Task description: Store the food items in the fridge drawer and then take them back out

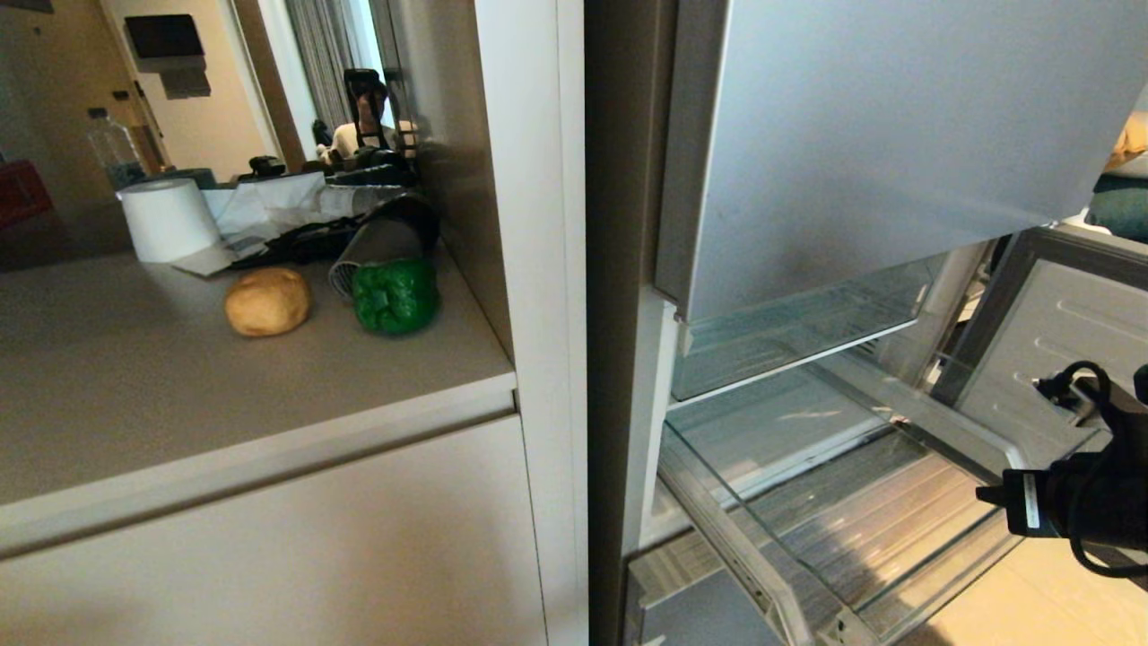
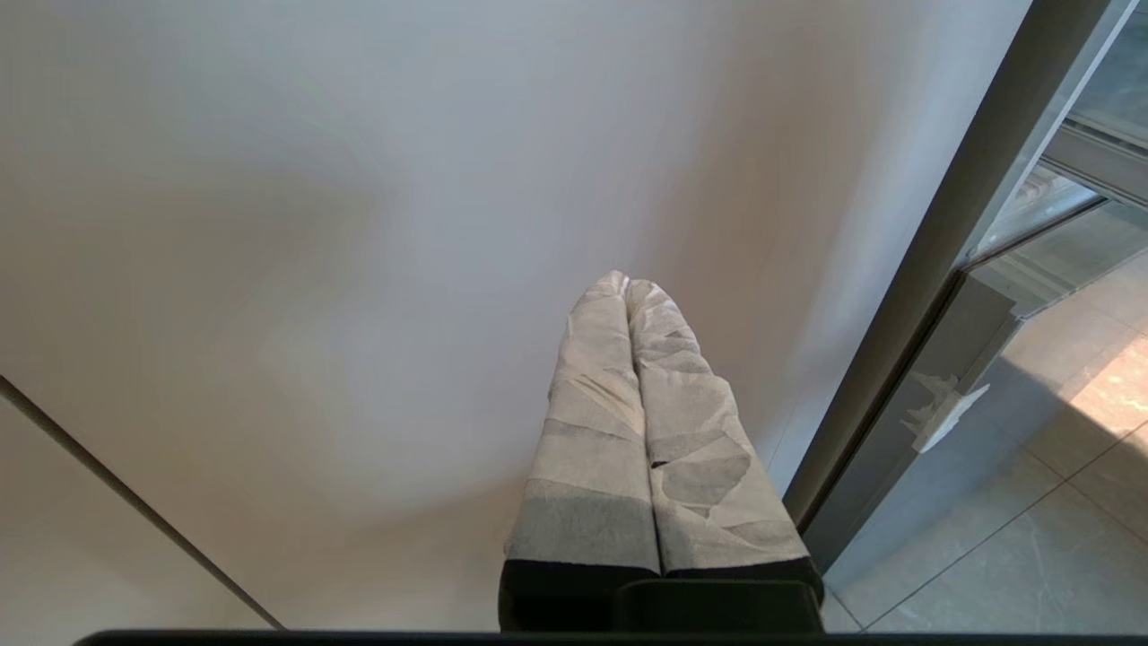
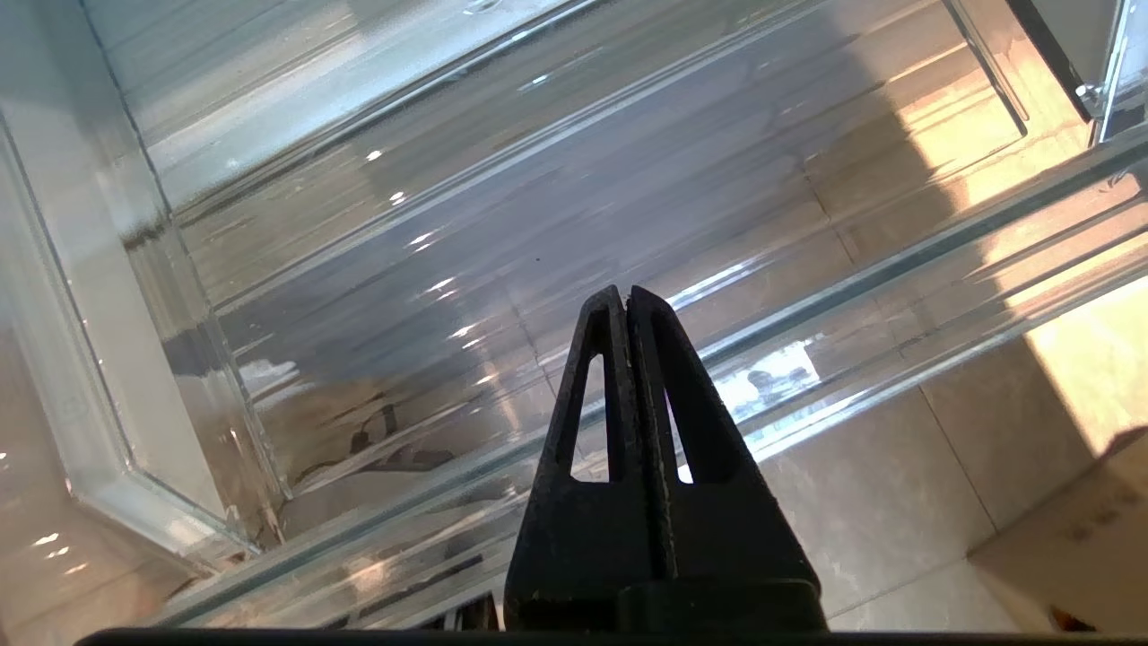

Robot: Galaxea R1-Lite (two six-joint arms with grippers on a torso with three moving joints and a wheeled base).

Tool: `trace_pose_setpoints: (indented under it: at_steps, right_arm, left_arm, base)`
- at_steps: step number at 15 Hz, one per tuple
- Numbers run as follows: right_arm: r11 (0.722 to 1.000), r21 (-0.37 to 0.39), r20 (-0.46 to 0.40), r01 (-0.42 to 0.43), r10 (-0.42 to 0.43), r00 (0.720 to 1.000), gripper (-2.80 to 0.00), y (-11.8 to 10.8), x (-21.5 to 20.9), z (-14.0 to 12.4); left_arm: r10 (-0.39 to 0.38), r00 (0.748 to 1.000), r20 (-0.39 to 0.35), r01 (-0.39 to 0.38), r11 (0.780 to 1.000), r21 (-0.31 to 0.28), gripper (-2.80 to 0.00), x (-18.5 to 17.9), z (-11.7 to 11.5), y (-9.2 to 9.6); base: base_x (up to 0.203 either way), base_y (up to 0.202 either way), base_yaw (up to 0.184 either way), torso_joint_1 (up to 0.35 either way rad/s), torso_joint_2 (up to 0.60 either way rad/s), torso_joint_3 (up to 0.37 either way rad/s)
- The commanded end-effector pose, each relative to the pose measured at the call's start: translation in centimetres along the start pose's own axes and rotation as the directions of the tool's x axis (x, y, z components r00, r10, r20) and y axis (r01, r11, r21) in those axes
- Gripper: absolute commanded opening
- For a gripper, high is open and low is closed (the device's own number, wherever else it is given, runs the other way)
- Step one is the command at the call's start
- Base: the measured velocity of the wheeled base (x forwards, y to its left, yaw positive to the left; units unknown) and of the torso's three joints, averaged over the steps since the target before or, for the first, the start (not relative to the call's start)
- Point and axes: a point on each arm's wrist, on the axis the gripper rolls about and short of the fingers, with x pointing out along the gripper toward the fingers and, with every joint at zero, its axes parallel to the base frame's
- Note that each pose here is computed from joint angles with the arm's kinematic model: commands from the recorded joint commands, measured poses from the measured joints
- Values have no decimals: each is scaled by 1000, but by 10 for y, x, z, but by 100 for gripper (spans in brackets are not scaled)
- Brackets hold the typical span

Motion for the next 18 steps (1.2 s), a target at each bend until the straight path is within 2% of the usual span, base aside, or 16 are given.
trace_pose_setpoints:
  at_steps: [1, 5, 8, 9, 11, 14, 18]
  right_arm:
    - [1000, 3, 3, 3, -3, 1000, -280, 0, -7, -6]
    - [1000, 0, 43, 6, -6, 999, -280, 2, -27, -17]
    - [1000, 4, 47, 0, 0, 999, -280, 1, -22, -11]
    - [1000, 4, 59, -18, 18, 998, -280, 2, -22, -8]
    - [997, -11, 137, -79, 80, 987, -280, 4, -23, -2]
    - [993, -47, 268, -107, 116, 956, -280, 6, -33, -9]
    - [987, -115, 454, -114, 155, 877, -280, 14, -75, -32]
  left_arm:
    - [1, 1000, -2, -1, 1000, 0, -280, 0, 0, 0]
    - [0, 1000, -2, 0, 1000, -1, -280, 0, 0, 0]
    - [1, 1000, -2, -1, 1000, 0, -280, 0, 0, 0]
    - [1, 1000, -2, -1, 1000, 0, -280, 0, 0, 0]
    - [2, 1000, -2, -2, 1000, 0, -280, 0, 0, 0]
    - [0, 1000, -2, 0, 1000, -1, -280, 0, 0, 0]
    - [1, 1000, -2, -1, 1000, -1, -280, 0, 0, 0]
  base:
    - [0, 0, 0, 0, 0, 0]
    - [0, 0, 0, 0, 0, 0]
    - [0, 0, 0, 0, 0, 0]
    - [0, 0, 0, 0, 0, 0]
    - [0, 0, 0, 0, 0, 0]
    - [0, 0, 0, 0, 0, 0]
    - [0, 0, 0, 0, 0, 0]
